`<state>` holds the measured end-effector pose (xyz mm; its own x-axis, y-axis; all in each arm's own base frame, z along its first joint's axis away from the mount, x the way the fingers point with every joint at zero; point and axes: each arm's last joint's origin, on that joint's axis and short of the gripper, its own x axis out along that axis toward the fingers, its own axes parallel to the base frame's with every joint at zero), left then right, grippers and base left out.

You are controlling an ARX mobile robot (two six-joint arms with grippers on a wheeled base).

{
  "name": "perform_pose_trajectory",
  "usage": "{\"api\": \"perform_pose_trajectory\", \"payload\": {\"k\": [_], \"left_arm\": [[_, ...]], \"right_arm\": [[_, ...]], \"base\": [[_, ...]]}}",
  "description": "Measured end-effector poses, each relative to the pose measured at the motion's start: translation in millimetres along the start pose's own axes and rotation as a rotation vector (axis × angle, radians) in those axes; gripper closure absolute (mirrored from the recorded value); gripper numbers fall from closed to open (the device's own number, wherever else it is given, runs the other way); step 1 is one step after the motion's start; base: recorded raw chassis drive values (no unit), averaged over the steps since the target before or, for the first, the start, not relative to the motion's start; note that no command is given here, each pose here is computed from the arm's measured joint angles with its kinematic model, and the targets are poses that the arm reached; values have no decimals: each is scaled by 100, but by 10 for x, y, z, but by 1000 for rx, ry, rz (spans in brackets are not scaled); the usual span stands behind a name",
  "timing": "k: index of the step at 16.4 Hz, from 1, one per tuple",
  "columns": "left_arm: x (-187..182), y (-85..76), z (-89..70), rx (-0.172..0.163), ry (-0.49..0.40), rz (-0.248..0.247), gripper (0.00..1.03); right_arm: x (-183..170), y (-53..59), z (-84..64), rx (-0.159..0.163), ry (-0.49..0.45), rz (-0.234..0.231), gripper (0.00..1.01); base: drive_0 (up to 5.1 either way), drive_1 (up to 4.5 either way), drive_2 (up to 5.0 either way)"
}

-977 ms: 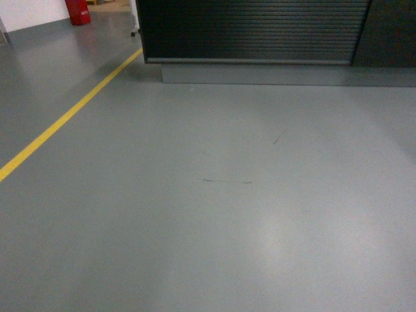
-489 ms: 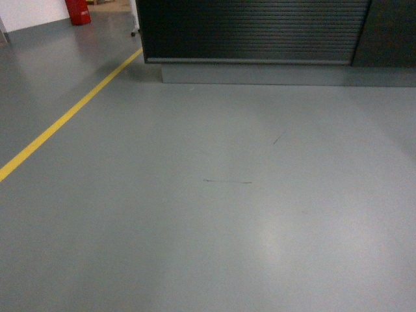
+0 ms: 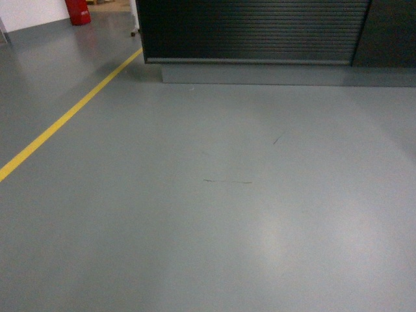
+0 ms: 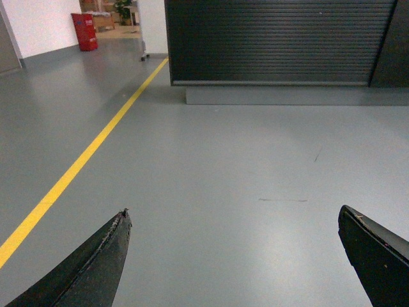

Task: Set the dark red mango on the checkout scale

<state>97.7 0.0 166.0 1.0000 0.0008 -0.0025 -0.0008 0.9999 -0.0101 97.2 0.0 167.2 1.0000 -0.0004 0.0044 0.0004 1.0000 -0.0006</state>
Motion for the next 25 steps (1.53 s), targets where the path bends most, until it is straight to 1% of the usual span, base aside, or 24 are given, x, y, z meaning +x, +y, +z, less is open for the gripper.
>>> {"api": "perform_pose_trajectory", "payload": {"k": [3,25], "left_arm": [[0,0,0,0,0,0,5],[0,0,0,0,0,0,5]], "right_arm": [[0,0,0,0,0,0,3],[0,0,0,0,0,0,3]], "base": [[1,51,-49],[2,427,-423]]}}
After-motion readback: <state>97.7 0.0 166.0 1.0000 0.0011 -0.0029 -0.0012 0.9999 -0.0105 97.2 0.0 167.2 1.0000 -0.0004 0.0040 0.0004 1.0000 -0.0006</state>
